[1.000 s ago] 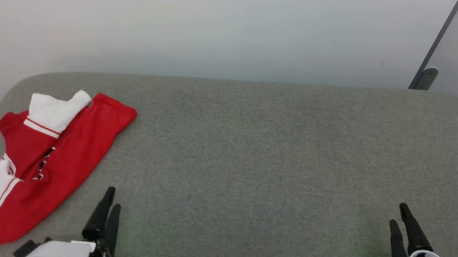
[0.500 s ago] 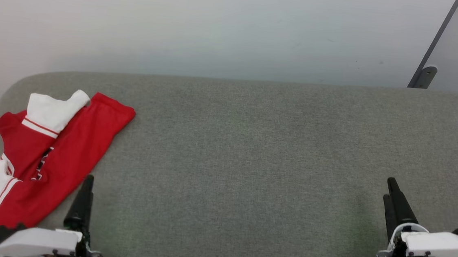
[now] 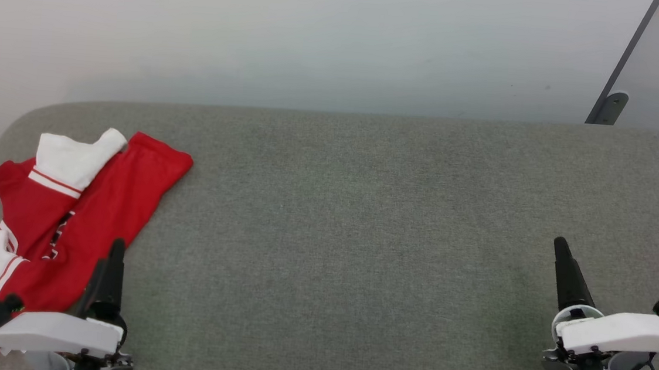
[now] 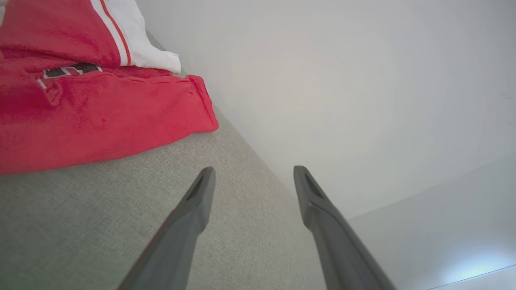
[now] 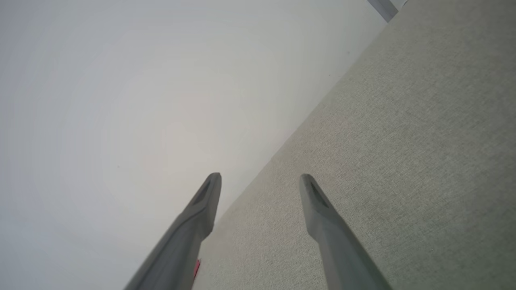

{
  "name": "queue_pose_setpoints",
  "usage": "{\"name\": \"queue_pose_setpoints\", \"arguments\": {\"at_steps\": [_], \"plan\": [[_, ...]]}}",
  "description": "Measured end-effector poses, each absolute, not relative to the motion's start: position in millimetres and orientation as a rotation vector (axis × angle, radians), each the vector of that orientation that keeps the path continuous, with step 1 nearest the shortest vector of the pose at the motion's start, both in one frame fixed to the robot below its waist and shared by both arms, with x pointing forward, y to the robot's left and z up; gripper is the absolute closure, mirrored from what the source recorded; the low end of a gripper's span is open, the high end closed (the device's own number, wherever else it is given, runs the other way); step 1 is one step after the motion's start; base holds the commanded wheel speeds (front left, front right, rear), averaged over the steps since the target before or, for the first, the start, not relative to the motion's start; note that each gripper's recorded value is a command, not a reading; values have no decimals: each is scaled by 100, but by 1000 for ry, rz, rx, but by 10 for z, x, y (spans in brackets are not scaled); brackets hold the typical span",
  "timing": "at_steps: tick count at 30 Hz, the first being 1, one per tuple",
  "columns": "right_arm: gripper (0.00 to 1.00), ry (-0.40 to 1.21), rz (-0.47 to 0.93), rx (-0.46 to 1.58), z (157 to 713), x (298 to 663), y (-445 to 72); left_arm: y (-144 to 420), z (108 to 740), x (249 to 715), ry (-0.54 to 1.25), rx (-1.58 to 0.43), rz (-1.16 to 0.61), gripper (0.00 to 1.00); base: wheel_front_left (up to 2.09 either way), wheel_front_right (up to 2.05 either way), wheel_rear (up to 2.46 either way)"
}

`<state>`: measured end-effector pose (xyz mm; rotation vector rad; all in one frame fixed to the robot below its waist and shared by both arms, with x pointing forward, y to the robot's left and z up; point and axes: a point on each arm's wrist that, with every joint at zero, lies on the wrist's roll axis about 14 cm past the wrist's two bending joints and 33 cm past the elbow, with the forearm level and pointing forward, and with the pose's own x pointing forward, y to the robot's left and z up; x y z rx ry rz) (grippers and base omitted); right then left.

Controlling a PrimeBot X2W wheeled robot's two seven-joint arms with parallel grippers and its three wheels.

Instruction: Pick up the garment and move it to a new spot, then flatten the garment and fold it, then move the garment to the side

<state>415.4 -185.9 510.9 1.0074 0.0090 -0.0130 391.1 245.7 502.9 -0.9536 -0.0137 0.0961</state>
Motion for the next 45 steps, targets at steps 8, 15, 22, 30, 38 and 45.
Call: {"name": "queue_pose_setpoints", "arguments": {"at_steps": [8,15,22,30,38,45], "plan": [[0,-16,16,827,5226,4231,-1816,2464,5095,3933,-19,-770,73,0,0,0,0],[0,-29,30,653,5280,4272,-1801,2434,5131,3946,-21,-602,49,0,0,0,0],[0,-46,49,515,5327,4287,-1762,2384,5177,3956,-31,-479,23,0,0,0,0],[0,-62,54,427,5358,4292,-1756,2339,5226,3953,-48,-374,0,0,0,0,0],[0,-72,54,356,5364,4294,-1762,2294,5210,3926,-49,-286,-20,0,0,0,0],[0,-88,53,300,5399,4308,-1783,2290,5211,3907,-55,-219,-28,0,0,0,0]]}}
